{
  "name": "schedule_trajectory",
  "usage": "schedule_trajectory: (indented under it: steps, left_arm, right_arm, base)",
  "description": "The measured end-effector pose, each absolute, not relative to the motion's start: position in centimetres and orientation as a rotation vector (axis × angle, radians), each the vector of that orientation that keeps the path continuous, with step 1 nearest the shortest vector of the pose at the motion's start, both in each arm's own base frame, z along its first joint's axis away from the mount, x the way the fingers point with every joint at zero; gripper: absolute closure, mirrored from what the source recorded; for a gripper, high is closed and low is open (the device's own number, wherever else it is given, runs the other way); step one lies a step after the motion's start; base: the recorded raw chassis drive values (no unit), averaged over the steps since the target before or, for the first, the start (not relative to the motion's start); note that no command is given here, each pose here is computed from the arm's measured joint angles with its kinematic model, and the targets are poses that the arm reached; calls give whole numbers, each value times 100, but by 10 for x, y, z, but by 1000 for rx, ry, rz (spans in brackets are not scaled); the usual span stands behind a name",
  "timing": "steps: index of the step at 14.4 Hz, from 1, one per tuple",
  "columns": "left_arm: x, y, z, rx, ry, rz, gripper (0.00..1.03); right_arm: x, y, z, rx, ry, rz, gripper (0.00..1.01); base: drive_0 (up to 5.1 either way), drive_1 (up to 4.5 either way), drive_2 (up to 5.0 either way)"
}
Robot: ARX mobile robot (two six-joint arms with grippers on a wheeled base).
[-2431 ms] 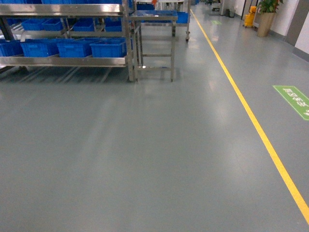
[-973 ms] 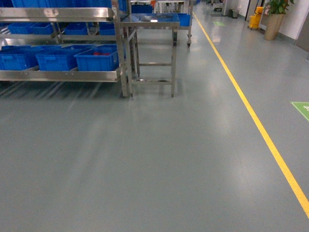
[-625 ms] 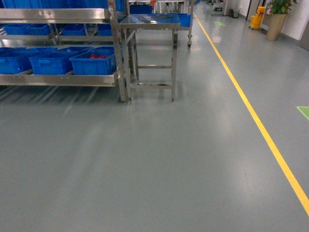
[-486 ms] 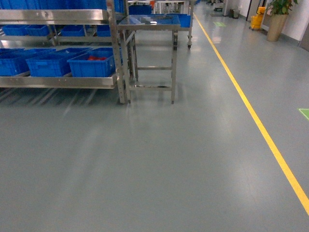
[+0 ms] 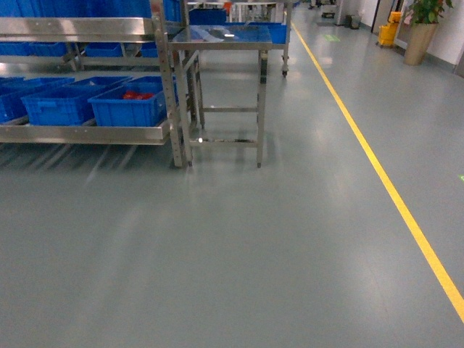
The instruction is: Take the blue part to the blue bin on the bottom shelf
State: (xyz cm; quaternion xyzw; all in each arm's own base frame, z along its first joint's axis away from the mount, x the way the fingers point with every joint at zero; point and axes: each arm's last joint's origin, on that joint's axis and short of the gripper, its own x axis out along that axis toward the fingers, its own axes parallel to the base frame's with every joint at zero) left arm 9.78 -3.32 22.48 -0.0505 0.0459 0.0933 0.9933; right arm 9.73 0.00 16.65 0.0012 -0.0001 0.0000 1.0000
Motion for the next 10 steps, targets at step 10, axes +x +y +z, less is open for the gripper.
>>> schedule_trajectory:
  steps: [10]
  left_arm:
    - [98,-33,224,-98,96,188,59]
  right_arm:
    - [97,0,167,2,-7,0,3]
  base:
    - [8,423,-408]
